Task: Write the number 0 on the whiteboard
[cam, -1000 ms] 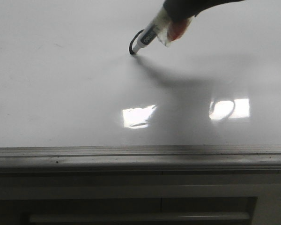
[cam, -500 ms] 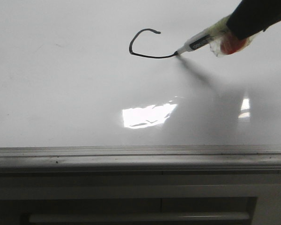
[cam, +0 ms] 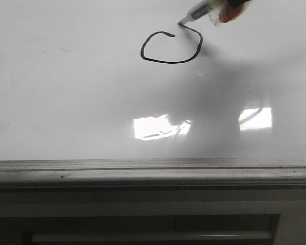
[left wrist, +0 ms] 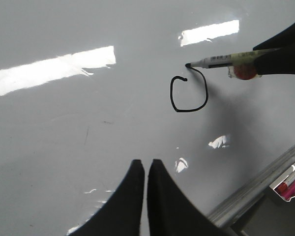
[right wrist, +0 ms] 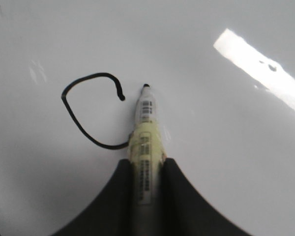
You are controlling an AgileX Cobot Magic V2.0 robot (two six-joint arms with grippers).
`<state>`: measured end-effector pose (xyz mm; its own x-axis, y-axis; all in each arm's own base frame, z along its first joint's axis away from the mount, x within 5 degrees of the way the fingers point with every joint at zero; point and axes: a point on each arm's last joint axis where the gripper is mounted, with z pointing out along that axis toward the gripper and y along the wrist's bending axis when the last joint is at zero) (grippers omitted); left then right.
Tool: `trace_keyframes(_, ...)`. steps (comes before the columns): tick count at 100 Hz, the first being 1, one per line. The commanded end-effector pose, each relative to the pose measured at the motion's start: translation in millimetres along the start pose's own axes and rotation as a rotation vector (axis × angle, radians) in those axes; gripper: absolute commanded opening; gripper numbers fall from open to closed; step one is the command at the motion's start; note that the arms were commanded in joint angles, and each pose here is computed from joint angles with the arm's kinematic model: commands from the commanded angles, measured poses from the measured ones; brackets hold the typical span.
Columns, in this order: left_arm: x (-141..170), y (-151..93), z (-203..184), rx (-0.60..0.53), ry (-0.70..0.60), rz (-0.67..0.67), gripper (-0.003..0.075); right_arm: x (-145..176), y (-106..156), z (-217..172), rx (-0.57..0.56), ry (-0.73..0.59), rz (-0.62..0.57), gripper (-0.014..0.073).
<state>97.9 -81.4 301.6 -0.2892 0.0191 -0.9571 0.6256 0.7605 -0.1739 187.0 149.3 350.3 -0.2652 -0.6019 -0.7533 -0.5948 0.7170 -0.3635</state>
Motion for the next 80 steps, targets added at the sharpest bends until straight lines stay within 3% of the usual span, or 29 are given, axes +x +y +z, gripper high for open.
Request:
trace_keyframes(1,-13.4,0.4,-2.5,-0.016,-0.076,-0.018,-0.002,-14.7,0.9,-1.5,-0.003,-0.063,-0.016,-0.0048)
trace_keyframes(21,-13.0,0.3,-2.5,-0.015,-0.072,-0.018,-0.002,-17.5,22.4,0.5,-0.065,-0.042,-0.068,-0.0047)
trace_keyframes(39,-11.0,-0.6,-2.4,-0.005,-0.05,-0.017,-0.002,-21.2,17.0,-10.1,-0.05,-0.061,-0.058,-0.0047)
trace_keyframes(62,-16.6,-1.5,-3.7,-0.004,-0.068,-0.004,-0.0005,-50.5,-1.3,-84.6,-0.066,-0.392,-0.002,-0.0048)
trace_keyframes(69,-27.4,-6.5,-7.8,0.023,-0.063,0.093,0.0092,-53.0,-0.7,-103.5,-0.1,-0.482,0.006,-0.0048)
trace_keyframes(80,-52.7,-19.5,-20.0,0.101,-0.045,0.293,0.0385,-51.3,11.6,-110.9,-0.186,-0.474,0.013,-0.0048)
